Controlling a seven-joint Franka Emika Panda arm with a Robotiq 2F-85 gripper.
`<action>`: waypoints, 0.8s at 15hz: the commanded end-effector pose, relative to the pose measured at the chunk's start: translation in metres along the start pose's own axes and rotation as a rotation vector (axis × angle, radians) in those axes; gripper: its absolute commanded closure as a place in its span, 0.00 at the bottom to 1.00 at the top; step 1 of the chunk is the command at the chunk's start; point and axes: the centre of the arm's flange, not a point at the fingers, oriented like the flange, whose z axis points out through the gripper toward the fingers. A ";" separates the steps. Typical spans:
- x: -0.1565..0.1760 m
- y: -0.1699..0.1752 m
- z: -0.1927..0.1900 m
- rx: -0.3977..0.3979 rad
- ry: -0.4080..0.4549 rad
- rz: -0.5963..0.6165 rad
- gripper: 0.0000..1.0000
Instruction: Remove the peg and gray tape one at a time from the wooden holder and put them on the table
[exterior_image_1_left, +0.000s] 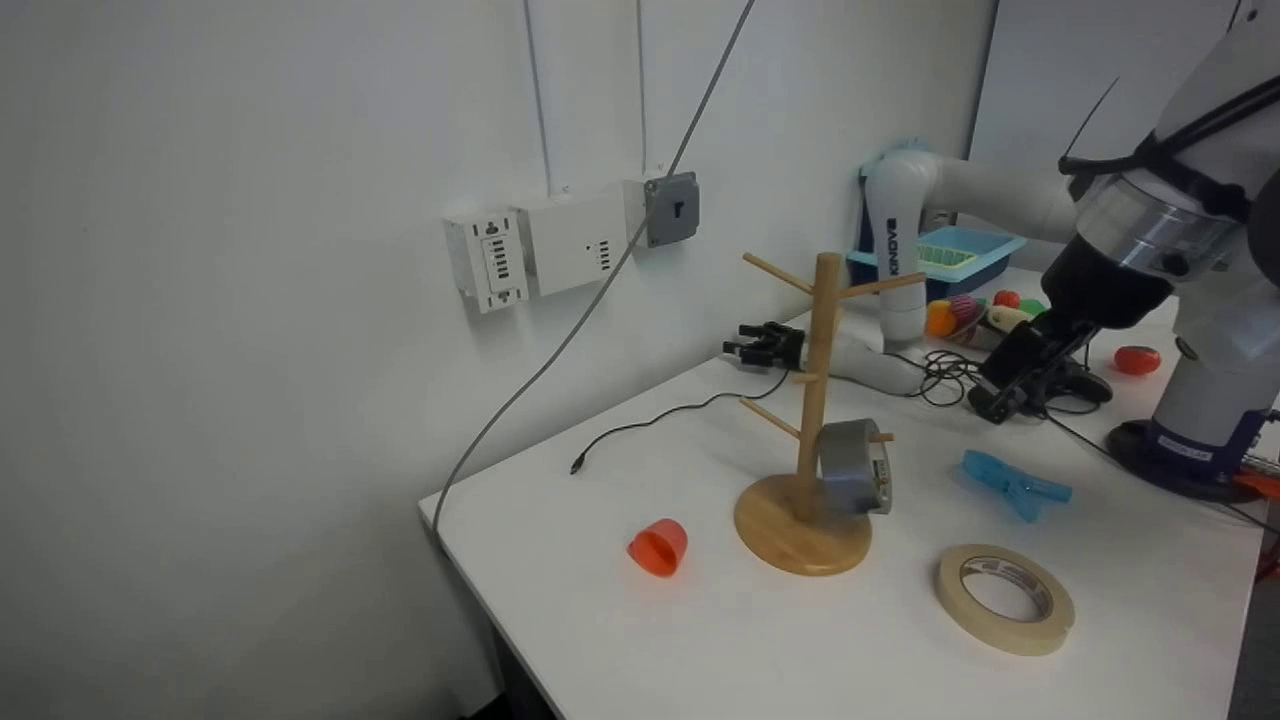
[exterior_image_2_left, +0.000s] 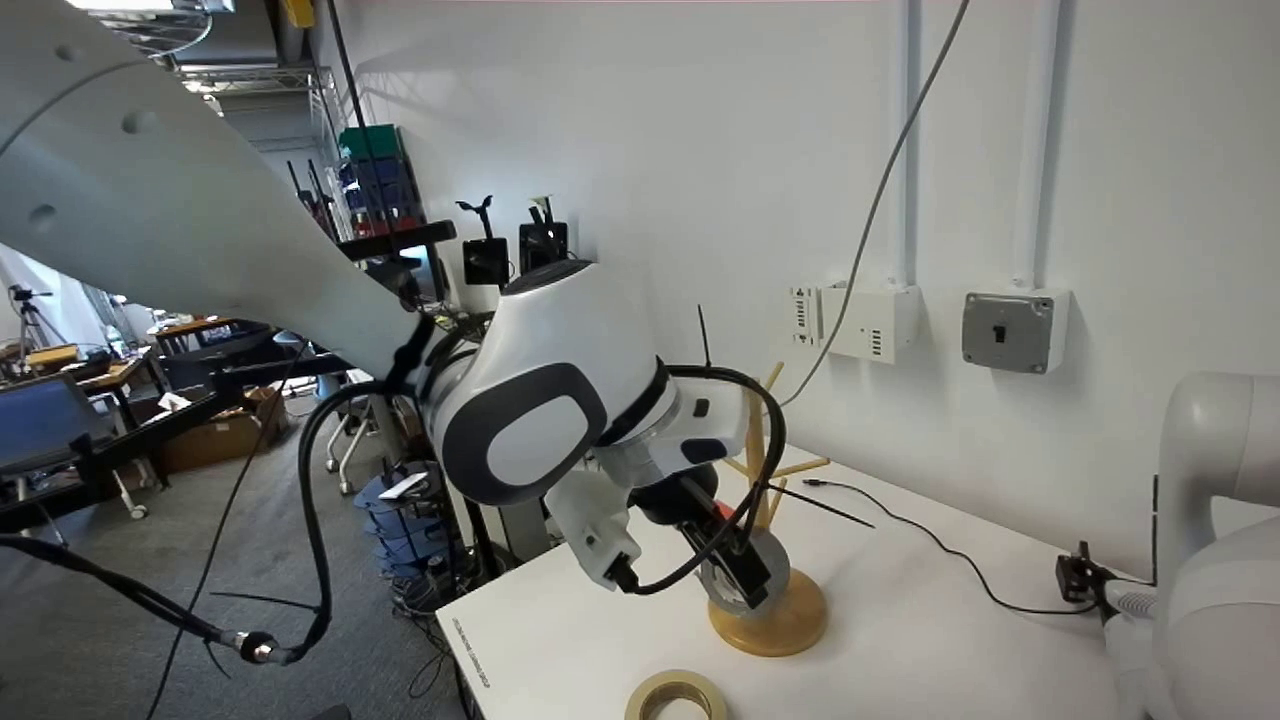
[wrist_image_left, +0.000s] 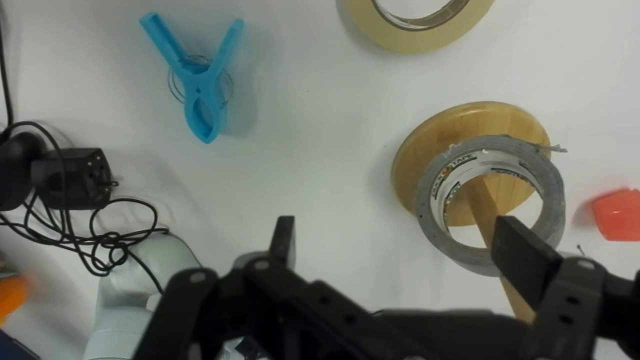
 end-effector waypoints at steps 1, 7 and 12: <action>-0.003 -0.005 -0.002 0.005 0.004 -0.008 0.00; -0.009 -0.012 -0.009 0.012 0.010 -0.019 0.00; -0.012 -0.017 -0.006 0.017 0.012 -0.013 0.00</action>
